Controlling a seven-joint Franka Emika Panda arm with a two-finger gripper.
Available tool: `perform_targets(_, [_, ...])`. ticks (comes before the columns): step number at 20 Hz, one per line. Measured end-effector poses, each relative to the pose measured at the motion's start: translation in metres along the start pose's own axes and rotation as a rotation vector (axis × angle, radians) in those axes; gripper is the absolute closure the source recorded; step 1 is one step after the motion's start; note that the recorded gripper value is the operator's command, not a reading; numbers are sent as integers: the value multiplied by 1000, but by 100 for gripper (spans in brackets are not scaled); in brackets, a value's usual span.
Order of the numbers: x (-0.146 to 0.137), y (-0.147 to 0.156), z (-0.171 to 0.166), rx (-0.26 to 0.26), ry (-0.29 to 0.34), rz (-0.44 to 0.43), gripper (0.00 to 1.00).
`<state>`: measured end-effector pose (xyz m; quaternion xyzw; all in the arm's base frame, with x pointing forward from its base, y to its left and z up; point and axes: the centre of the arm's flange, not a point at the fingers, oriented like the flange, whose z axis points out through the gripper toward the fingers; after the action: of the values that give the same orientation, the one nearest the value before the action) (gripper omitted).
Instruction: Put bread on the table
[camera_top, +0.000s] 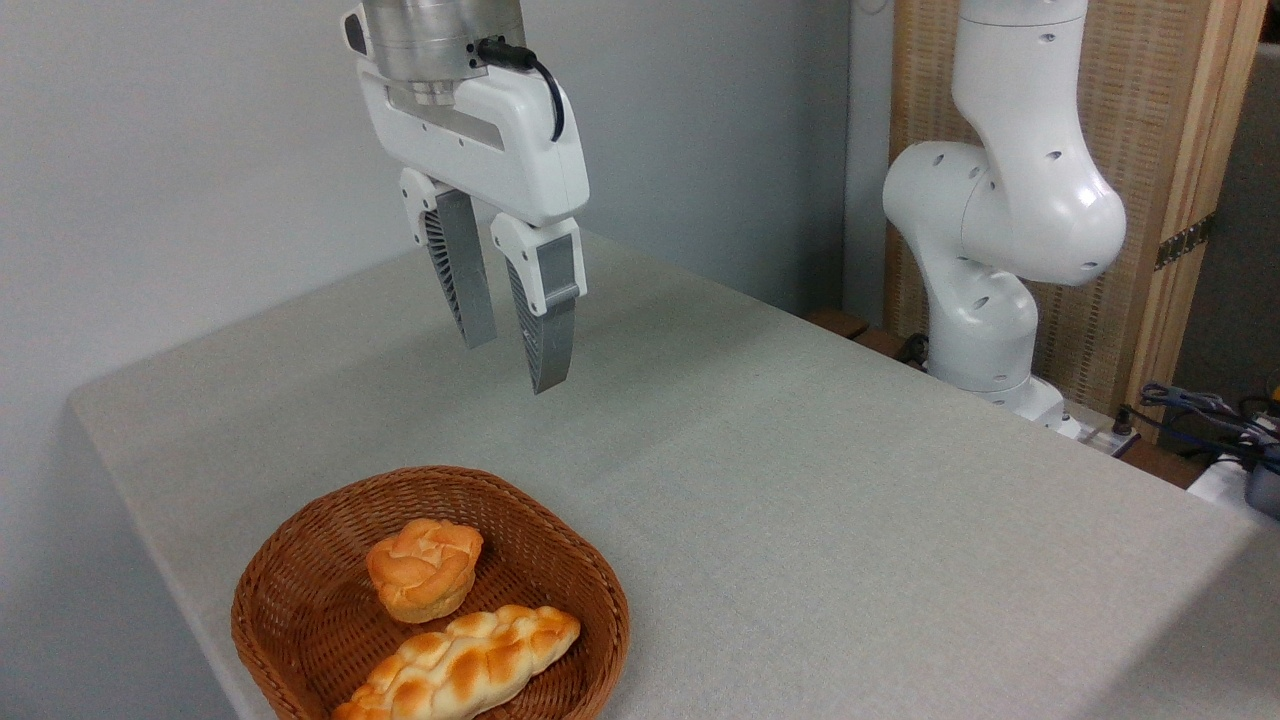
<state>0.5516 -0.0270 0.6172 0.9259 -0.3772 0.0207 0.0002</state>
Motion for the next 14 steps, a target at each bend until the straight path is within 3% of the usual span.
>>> perform_targets(14, [0, 0, 0, -1, 0, 0, 0])
